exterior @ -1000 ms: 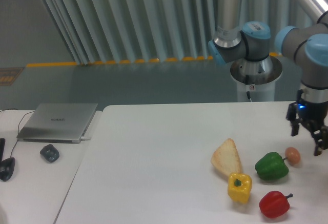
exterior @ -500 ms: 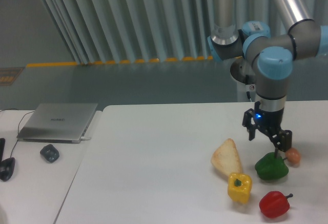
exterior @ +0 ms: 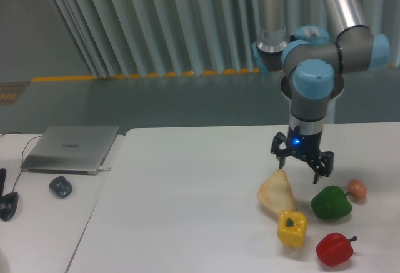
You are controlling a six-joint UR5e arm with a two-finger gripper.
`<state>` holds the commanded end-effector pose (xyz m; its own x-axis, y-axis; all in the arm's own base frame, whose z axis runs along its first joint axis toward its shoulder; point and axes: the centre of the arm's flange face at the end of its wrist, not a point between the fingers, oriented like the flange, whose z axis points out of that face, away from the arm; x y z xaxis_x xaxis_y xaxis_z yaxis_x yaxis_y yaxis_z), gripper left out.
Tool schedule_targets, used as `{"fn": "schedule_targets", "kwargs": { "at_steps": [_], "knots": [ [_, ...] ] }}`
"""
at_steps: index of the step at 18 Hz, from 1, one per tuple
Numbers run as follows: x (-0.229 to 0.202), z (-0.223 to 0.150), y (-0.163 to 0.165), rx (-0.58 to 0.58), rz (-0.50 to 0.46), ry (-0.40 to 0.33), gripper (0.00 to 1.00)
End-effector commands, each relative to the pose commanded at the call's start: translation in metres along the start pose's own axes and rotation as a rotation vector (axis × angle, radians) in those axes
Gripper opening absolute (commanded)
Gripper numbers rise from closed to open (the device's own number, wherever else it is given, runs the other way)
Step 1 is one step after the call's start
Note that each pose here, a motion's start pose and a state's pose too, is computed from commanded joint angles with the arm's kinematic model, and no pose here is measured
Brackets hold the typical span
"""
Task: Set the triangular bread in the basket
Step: 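Lower the open gripper over the triangular bread slice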
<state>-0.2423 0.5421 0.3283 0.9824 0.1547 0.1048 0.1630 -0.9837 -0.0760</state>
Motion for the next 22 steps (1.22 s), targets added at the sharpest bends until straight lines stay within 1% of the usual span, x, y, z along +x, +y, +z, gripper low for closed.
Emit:
{"fn": "schedule_targets", "kwargs": {
  "at_steps": [1, 3, 5, 8, 10, 11, 13, 14, 16, 22],
  "knots": [
    [0.005, 0.011, -0.004, -0.017, 0.014, -0.004, 1.0],
    [0.015, 0.018, -0.011, -0.04, 0.044, -0.031, 1.0],
    [0.013, 0.02, -0.016, -0.048, 0.055, -0.051, 1.0],
    [0.011, 0.02, -0.019, -0.049, 0.059, -0.053, 1.0],
    [0.008, 0.024, -0.02, -0.058, 0.09, -0.051, 1.0],
    [0.005, 0.03, -0.02, -0.074, 0.097, -0.058, 1.0],
    [-0.003, 0.044, -0.019, -0.13, 0.121, -0.103, 1.0],
    [-0.004, 0.049, -0.018, -0.144, 0.124, -0.109, 1.0],
    [0.003, 0.053, -0.018, -0.15, 0.138, -0.104, 1.0],
    [0.007, 0.044, -0.017, -0.127, 0.137, -0.087, 1.0]
  ]
}}
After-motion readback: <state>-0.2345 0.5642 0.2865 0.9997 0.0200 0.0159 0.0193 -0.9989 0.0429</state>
